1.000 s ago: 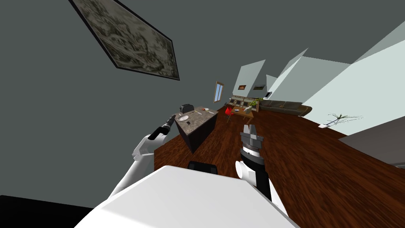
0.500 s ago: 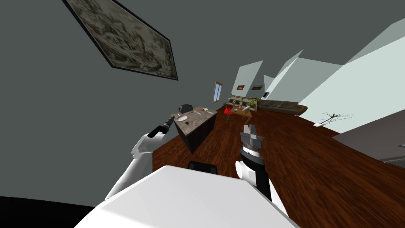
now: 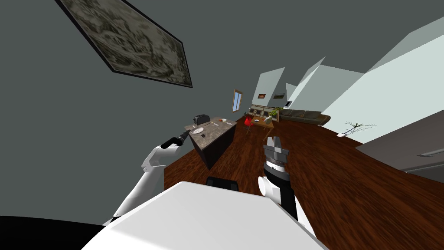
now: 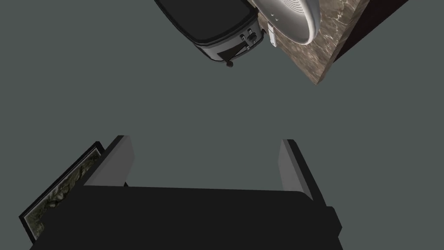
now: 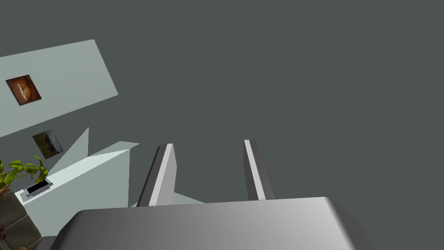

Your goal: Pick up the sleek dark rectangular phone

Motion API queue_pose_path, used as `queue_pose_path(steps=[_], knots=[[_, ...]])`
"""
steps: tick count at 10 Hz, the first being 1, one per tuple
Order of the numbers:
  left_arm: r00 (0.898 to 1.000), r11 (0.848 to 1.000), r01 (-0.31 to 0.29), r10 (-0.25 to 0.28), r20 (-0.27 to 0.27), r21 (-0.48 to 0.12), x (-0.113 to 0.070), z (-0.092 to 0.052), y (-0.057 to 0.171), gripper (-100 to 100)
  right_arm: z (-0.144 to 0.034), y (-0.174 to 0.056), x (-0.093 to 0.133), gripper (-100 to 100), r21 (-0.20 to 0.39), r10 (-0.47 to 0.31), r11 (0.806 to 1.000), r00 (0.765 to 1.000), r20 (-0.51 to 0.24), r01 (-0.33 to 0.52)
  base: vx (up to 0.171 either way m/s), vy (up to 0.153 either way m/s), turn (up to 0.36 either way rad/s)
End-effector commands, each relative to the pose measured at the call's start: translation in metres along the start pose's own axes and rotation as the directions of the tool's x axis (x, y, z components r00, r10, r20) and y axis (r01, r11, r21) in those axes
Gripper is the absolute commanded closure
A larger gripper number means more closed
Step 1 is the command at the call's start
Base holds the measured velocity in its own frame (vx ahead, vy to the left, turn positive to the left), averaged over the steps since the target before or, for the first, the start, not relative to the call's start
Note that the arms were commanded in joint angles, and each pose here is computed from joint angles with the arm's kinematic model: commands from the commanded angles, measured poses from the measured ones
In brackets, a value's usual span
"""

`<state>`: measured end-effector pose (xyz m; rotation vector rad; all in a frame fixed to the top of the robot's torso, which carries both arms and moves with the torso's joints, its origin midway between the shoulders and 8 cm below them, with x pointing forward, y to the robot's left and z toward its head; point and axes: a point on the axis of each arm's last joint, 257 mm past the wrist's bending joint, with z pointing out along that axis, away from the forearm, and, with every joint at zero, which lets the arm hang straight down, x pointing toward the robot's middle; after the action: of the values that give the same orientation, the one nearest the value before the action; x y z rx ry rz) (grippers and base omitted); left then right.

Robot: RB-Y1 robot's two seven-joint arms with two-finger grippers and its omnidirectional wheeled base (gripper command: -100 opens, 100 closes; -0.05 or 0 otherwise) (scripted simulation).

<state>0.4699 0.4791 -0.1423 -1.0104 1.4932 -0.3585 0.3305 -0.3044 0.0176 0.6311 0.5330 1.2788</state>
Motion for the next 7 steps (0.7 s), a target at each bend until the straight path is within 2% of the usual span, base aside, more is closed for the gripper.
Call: queue_pose_path(steps=[1,5,7], knots=[[1.000,0.999,-0.009,0.008,-0.019,-0.047,0.001,0.003,0.012,-100,0.000,0.000,0.000,0,0.000,0.000,1.000,1.000,0.000,0.000,0.036,-0.024,-0.038],[0.998,0.991,-0.023,0.015,-0.058,-0.135,0.004,0.005,0.038,-100,0.000,0.000,0.000,0,0.000,0.000,1.000,1.000,0.000,0.000,0.033,-0.020,-0.027],[0.996,0.980,-0.036,0.019,-0.088,-0.197,0.004,0.005,0.057,-100,0.000,0.000,0.000,0,0.000,0.000,1.000,1.000,0.000,0.000,0.047,-0.034,-0.076]])
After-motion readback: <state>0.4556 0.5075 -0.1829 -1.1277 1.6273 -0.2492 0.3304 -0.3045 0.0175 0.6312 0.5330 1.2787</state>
